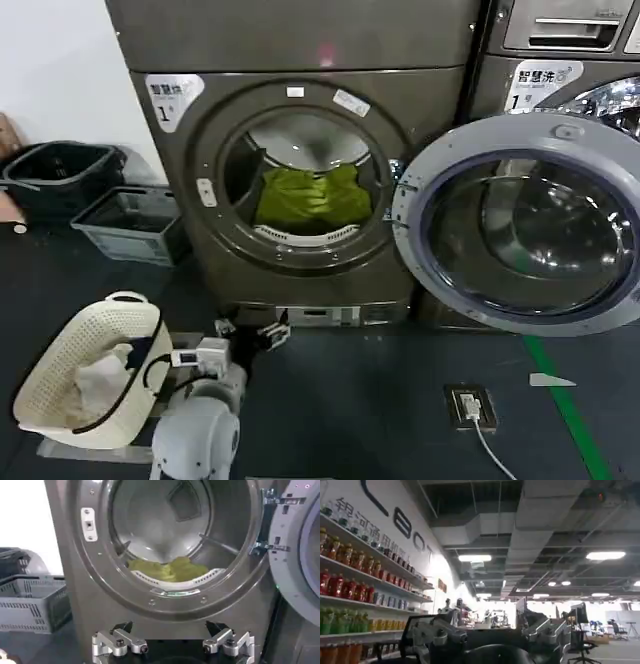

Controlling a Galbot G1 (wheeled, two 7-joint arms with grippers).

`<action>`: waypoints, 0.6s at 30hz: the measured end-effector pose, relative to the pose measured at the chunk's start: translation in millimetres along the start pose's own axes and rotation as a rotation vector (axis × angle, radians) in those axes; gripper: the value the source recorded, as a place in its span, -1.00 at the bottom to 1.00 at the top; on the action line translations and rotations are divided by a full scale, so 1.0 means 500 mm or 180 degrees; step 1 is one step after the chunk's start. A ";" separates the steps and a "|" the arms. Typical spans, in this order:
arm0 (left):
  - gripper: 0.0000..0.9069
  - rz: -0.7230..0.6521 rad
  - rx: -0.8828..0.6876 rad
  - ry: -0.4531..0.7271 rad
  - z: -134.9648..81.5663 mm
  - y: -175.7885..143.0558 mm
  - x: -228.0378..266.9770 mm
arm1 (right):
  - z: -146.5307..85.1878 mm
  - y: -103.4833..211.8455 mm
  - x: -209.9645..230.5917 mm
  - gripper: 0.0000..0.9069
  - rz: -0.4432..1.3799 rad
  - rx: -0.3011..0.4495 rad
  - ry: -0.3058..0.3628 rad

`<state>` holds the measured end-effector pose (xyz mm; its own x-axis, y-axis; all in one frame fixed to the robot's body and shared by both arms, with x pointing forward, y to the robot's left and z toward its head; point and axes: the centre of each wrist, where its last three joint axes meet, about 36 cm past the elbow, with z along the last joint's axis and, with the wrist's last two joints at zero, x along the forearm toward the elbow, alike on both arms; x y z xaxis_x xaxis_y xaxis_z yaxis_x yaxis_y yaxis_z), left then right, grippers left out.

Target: Grasp the clothes from the dryer.

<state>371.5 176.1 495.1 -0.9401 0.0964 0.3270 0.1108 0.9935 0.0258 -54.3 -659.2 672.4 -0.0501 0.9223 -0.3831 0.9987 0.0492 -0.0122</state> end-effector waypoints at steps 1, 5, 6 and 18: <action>1.00 0.0002 0.0001 0.0002 0.000 0.000 0.000 | 0.001 0.000 0.001 1.00 0.0001 -0.0001 0.0003; 1.00 0.0008 -0.0003 0.0009 0.002 0.000 0.000 | 0.005 0.000 0.005 1.00 0.0003 0.0001 0.0016; 1.00 0.0009 -0.0004 0.0010 0.002 0.000 0.000 | 0.006 0.001 0.006 1.00 0.0005 0.0001 0.0018; 1.00 0.0014 -0.0030 -0.0009 -0.001 0.001 0.005 | 0.018 0.011 0.018 1.00 0.0057 0.0011 -0.0003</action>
<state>369.3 176.8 496.3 -0.9405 0.1008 0.3244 0.1179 0.9925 0.0333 -49.0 -654.2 660.9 -0.0321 0.9227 -0.3841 0.9995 0.0313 -0.0086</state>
